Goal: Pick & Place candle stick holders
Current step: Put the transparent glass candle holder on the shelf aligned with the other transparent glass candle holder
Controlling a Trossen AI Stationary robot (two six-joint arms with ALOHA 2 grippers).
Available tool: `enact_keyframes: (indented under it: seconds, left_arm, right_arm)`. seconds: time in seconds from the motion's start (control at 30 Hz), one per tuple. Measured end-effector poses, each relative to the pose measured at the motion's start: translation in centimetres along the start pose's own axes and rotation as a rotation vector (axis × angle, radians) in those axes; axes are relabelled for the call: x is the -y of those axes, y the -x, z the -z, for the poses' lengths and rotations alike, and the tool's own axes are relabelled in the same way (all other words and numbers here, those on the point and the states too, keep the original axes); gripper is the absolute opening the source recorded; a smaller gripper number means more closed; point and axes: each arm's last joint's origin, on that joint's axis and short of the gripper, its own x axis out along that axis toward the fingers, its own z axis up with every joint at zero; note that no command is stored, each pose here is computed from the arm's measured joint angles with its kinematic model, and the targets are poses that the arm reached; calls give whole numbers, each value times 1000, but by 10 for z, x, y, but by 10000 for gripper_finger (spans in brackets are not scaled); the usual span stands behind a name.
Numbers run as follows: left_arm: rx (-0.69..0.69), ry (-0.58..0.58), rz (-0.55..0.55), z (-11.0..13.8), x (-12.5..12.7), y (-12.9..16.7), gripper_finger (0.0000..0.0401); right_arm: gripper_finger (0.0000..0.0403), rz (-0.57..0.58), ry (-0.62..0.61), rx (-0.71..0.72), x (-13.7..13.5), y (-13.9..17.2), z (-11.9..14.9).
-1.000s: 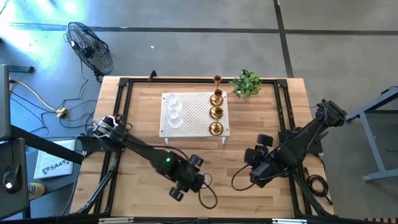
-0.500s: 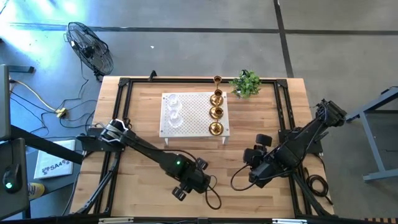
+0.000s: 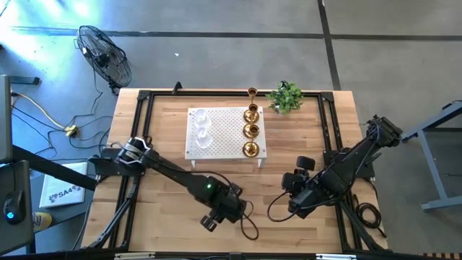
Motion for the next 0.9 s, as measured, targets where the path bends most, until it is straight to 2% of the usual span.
enact_keyframes:
  seconds: [0.17, 0.5, 0.77, 0.9]
  left_arm:
    - [6, 18, 5, 1, -8, 0, 156]
    - [10, 16, 63, 0, -7, -15, 156]
    - [3, 50, 58, 1, -9, -16, 156]
    - [-8, 51, 53, 2, -9, -16, 133]
  right_arm:
    - [137, -1, 0, -1, 0, 0, 0]
    - [137, -5, 1, -4, 0, 0, 0]
    - [137, -12, 13, 10, -4, 2, 2]
    - [137, -16, 27, 24, -6, 3, 4]
